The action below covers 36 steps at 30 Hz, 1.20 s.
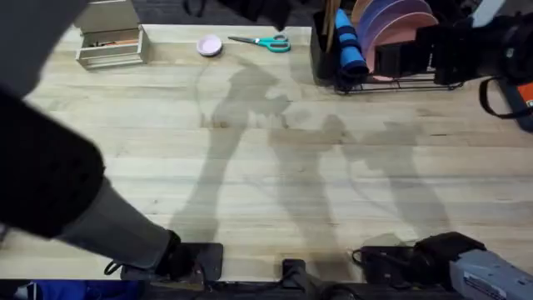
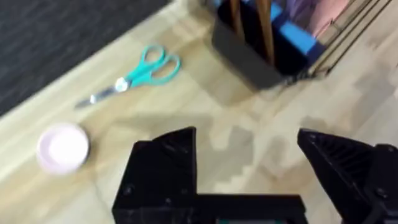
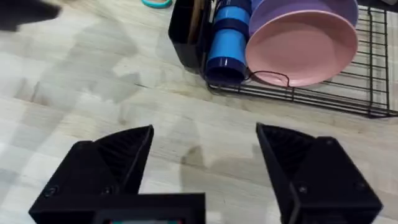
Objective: Pick up the spoon on the table one by one and put them onto the rack
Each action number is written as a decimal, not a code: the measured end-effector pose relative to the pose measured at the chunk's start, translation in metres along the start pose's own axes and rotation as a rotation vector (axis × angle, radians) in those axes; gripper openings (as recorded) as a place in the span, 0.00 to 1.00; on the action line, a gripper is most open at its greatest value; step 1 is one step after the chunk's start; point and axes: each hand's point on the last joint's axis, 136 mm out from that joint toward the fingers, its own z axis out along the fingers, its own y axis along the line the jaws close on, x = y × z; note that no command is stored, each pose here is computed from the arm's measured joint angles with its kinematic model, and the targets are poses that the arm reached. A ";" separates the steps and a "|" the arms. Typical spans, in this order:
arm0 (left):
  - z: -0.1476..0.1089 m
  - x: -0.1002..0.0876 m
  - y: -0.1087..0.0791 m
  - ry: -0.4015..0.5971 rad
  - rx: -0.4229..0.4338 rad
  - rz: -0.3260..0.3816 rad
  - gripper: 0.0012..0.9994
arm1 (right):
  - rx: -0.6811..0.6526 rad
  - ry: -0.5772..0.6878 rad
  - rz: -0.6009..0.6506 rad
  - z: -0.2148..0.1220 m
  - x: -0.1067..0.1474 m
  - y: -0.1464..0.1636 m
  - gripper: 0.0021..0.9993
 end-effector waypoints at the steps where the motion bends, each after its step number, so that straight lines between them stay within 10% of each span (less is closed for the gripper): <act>1: -0.007 0.005 0.000 0.015 -0.011 -0.007 1.00 | 0.000 0.000 0.000 0.000 0.000 0.000 1.00; 16: -0.153 0.068 -0.033 0.121 -0.221 -0.072 0.99 | 0.000 0.046 -0.001 0.000 0.011 0.000 1.00; 36: -0.180 0.080 -0.035 0.095 -0.314 -0.221 0.99 | 0.079 0.047 0.116 -0.001 0.013 -0.013 1.00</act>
